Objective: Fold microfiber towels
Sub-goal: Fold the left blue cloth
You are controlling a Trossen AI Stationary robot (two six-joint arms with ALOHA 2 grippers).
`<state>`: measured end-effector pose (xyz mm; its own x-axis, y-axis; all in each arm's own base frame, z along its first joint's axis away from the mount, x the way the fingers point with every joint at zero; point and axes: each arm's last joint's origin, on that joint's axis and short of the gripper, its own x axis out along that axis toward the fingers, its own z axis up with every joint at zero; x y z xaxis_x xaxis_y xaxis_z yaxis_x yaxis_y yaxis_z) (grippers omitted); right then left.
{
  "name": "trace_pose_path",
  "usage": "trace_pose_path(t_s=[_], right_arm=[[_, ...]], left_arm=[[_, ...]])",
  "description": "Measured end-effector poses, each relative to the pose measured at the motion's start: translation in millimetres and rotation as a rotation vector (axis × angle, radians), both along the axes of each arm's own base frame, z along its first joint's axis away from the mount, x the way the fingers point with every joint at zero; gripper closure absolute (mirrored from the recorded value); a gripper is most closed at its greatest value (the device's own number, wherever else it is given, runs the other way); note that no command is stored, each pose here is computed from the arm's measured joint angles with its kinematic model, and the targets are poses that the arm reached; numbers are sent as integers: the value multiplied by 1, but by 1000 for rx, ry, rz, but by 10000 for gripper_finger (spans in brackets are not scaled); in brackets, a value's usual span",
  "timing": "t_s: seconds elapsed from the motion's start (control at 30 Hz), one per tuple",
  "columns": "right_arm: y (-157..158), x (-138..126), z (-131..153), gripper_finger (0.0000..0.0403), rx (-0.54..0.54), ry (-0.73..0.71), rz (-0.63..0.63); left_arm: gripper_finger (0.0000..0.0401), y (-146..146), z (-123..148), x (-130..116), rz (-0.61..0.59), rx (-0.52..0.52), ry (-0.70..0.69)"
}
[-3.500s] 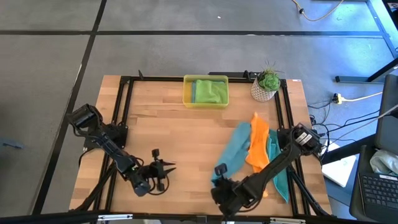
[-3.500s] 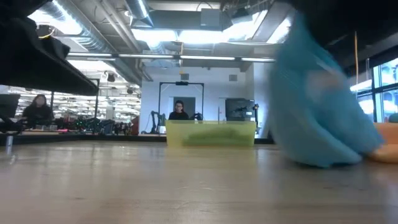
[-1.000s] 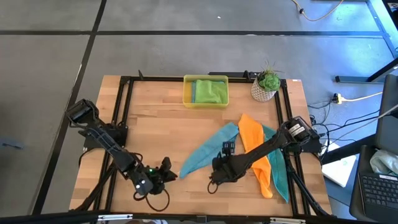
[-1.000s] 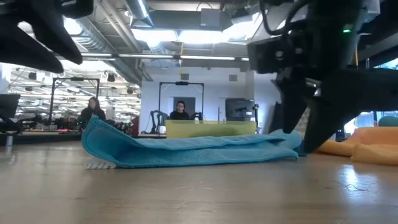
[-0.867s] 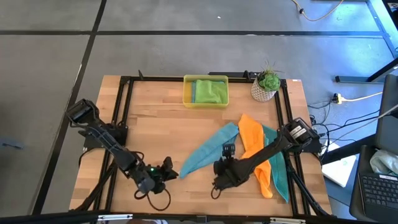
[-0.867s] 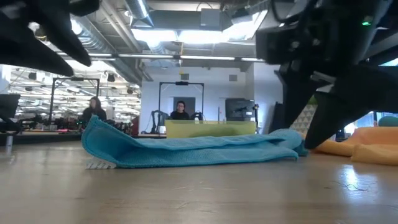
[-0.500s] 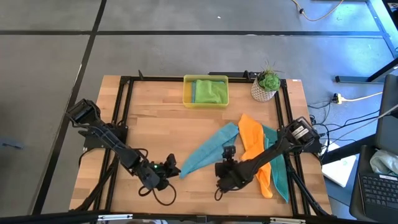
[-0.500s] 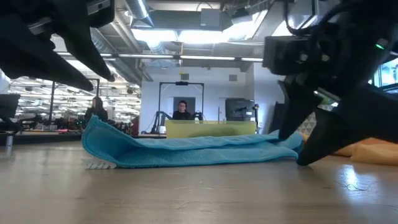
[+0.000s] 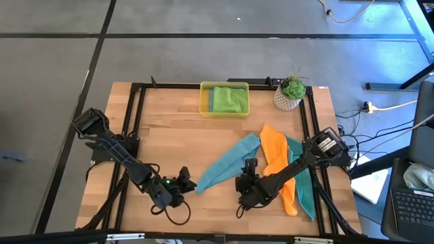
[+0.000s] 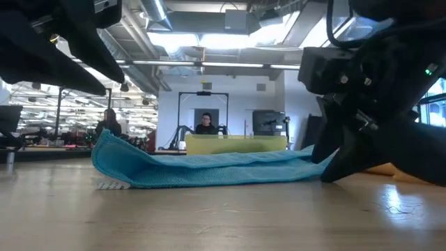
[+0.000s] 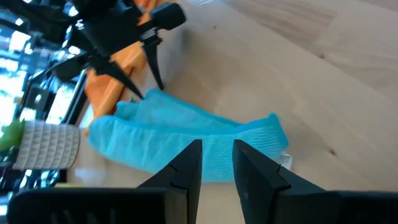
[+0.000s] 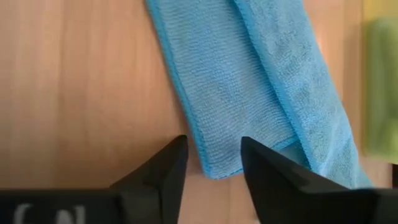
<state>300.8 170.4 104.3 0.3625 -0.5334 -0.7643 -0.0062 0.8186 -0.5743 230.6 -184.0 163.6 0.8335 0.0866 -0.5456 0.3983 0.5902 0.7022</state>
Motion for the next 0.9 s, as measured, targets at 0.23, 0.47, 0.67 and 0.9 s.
trace_pose_path(t_s=[0.23,0.47,0.67,0.9], right_arm=[[-8,-9,-13,283,-29,-36,-27],[3,-2,-3,345,-57,-18,36],[15,8,20,391,-52,31,67],[34,14,78,395,-94,82,80]], left_arm=[[319,2,0,0,115,-92,-35],[319,-4,2,-2,92,-114,-47],[319,-11,8,1,-7,-166,-82],[319,-18,14,0,-81,-115,-134]])
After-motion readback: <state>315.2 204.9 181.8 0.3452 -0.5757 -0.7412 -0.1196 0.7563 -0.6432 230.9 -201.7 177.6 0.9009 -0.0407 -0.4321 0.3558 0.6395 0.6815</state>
